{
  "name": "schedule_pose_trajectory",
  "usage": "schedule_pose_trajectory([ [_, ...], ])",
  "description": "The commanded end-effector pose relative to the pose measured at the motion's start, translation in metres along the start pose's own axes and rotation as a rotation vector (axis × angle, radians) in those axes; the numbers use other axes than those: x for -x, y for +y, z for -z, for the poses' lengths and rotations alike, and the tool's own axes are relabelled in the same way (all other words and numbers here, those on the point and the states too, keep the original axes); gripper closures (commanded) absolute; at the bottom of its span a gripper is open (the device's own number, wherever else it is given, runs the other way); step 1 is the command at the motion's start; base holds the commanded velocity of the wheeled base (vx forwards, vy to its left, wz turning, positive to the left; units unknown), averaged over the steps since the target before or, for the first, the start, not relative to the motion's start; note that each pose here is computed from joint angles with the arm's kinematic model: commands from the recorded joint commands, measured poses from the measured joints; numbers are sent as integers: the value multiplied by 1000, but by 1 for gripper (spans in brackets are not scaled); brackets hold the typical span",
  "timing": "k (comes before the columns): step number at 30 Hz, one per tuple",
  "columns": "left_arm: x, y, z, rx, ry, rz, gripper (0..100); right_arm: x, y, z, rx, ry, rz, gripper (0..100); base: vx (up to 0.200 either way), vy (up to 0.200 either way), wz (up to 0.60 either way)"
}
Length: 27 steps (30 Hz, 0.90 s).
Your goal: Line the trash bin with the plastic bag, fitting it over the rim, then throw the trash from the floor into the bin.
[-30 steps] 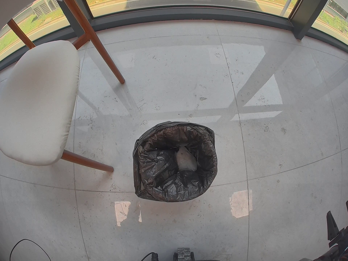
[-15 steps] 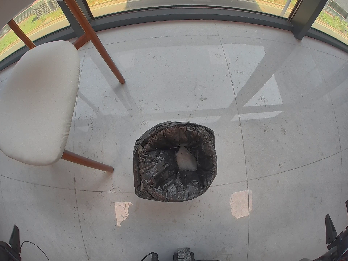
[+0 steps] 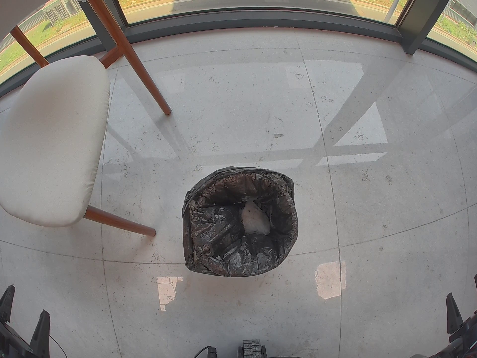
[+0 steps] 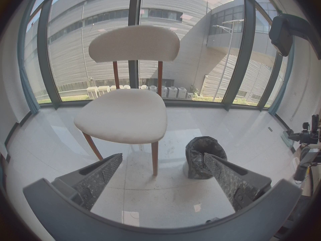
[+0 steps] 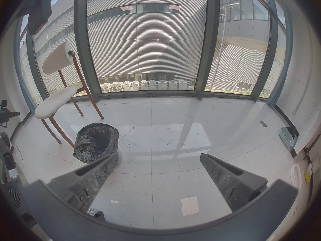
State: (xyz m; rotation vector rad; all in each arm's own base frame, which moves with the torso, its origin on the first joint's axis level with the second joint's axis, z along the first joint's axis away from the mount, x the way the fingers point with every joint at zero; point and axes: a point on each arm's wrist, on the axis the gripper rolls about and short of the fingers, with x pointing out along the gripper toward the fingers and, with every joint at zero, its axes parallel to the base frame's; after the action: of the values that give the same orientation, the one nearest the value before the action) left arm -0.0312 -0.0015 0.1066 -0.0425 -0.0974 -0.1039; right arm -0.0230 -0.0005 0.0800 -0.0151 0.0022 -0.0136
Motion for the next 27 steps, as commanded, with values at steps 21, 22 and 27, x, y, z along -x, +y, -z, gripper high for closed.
schedule_pose_trajectory([
  [21,-5,4,32,-11,108,-95,0,0,-1,5,-26,-2,34,0,0,0,0],
  [22,-5,4,32,-11,108,-95,0,0,-1,5,-26,-2,34,0,0,0,0],
  [27,-5,4,32,-18,110,-92,0,0,0,5,-21,-2,19,0,0,0,0],
])
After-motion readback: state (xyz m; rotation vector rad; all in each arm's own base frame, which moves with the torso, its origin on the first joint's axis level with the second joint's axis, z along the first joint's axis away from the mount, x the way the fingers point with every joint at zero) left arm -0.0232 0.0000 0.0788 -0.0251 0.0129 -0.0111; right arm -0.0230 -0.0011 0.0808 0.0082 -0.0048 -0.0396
